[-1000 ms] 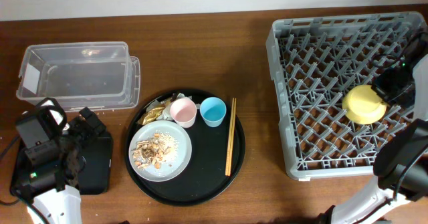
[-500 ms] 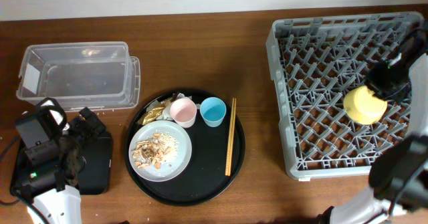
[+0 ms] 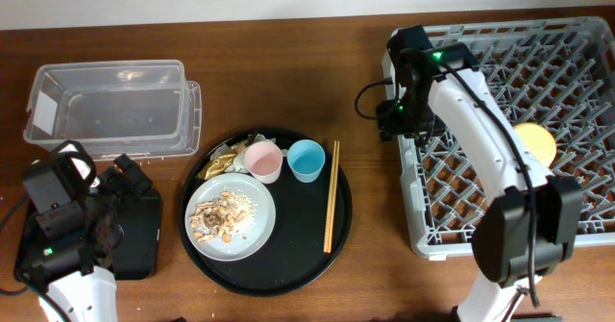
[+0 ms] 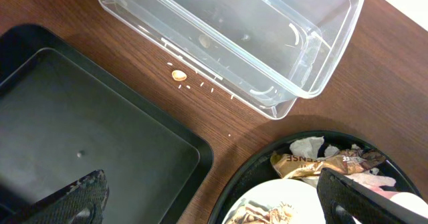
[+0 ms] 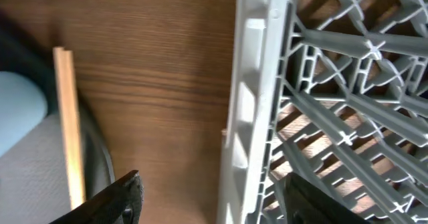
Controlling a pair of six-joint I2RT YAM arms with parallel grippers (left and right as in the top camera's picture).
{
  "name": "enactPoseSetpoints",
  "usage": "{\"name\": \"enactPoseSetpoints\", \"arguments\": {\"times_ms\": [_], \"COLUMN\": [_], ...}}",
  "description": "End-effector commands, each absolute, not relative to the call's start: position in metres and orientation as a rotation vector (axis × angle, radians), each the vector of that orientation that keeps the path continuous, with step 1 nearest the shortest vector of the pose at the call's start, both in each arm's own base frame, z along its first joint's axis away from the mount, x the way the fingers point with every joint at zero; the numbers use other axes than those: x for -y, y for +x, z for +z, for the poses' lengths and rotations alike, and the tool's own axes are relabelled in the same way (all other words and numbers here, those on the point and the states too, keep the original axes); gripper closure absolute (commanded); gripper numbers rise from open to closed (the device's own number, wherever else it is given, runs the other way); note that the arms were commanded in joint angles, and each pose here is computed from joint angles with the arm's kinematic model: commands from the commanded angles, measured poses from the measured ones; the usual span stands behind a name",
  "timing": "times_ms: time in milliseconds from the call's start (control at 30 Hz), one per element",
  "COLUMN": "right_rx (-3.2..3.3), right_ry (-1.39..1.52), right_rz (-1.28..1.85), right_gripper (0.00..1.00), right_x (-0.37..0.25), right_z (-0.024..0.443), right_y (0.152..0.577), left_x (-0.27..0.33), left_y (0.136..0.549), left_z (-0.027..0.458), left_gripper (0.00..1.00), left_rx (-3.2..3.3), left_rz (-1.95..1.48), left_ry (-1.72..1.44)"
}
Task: Sort waste into correct bins and load items into the dishwasher rack
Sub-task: 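Move the right gripper back to the tray and grasp the blue cup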
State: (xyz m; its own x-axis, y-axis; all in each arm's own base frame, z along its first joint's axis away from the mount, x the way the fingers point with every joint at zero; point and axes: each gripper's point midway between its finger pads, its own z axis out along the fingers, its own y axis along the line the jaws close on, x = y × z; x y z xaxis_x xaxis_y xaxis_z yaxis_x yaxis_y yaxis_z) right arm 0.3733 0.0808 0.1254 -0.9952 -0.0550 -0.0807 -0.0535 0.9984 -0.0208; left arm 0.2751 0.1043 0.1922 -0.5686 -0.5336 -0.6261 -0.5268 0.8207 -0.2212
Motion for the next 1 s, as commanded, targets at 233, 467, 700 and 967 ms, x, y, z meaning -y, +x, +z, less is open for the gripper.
{"name": "enactPoseSetpoints", "arguments": {"times_ms": [233,467,700,967], "right_rx": [-3.116,-3.102,-3.108,-3.101], "right_ry": [-0.084,-0.079,-0.087,-0.201], "right_rz": [0.018,0.043,0.191,0.198], "right_gripper": [0.36,0.57,0.67,0.67], "right_x": [-0.071,-0.074,-0.091,-0.119], "right_z": [0.087,0.079,0.08,0.08], "right_y": [0.376,0.38,0.378,0.371], "left_x": [-0.108,-0.108,-0.107,-0.107], "left_y": [0.276,0.276,0.276,0.276], "left_z": [0.198,0.198,0.198,0.198], "left_gripper": [0.01,0.01,0.01,0.01], "left_rx": [-2.267,-2.267,-2.268,-2.269], "left_rz": [-0.005,-0.005,-0.005,-0.005], "left_ry": [-0.787,-0.786,-0.786,-0.787]}}
